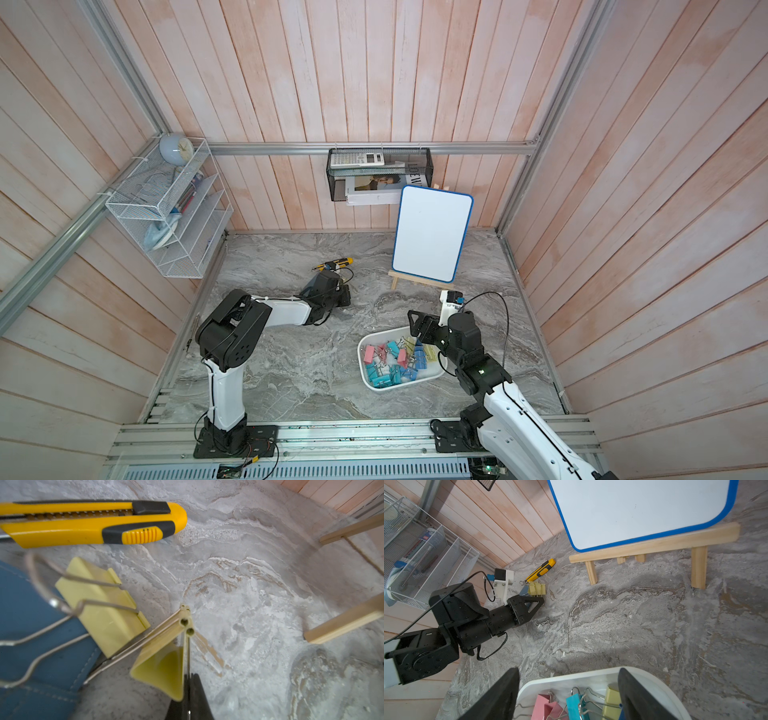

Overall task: Put the binder clips in the storage box
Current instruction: Pick up the binder clip at the center of the board.

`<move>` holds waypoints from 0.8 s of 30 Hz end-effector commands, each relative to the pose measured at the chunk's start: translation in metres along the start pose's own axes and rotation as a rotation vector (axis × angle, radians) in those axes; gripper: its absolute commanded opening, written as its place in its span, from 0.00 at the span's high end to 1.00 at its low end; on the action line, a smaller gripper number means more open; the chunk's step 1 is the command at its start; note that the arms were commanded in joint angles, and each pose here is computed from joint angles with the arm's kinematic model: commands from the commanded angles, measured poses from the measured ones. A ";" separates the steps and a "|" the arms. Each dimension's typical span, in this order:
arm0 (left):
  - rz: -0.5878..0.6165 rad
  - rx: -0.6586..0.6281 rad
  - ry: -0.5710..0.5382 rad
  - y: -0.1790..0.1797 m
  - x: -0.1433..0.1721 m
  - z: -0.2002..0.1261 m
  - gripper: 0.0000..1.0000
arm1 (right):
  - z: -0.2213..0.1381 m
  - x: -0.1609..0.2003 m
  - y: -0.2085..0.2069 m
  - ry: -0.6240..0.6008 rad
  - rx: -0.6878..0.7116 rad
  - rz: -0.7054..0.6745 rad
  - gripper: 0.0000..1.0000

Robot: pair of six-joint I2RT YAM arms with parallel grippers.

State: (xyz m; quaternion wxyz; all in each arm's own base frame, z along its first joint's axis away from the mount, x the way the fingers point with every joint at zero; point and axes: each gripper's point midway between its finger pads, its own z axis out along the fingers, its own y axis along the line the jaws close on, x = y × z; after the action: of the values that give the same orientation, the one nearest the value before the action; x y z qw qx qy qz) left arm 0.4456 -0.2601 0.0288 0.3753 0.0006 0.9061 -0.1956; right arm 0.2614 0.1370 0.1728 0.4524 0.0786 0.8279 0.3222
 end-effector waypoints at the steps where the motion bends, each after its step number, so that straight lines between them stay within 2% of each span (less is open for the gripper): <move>1: -0.008 0.043 0.036 -0.011 0.001 -0.009 1.00 | 0.000 0.003 -0.011 -0.015 0.021 0.026 0.17; 7: 0.022 0.142 0.055 -0.037 -0.007 -0.041 1.00 | 0.001 0.000 -0.030 -0.018 0.053 0.105 0.07; 13: 0.167 0.227 0.092 -0.083 -0.013 -0.086 1.00 | 0.008 -0.004 -0.049 0.011 0.071 0.205 0.07; 18: 0.340 0.261 0.139 -0.124 0.000 -0.133 1.00 | 0.011 -0.007 -0.056 -0.011 0.084 0.234 0.07; 24: 0.537 0.331 0.164 -0.176 0.040 -0.193 1.00 | 0.004 -0.015 -0.064 -0.034 0.111 0.266 0.07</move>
State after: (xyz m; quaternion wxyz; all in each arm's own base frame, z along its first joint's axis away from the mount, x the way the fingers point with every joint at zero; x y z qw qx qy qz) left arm 0.2885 -0.3602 0.1876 0.3483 0.2653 0.8580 -0.2688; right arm 0.2830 0.0865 0.1369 0.4109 0.2084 0.8265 0.3234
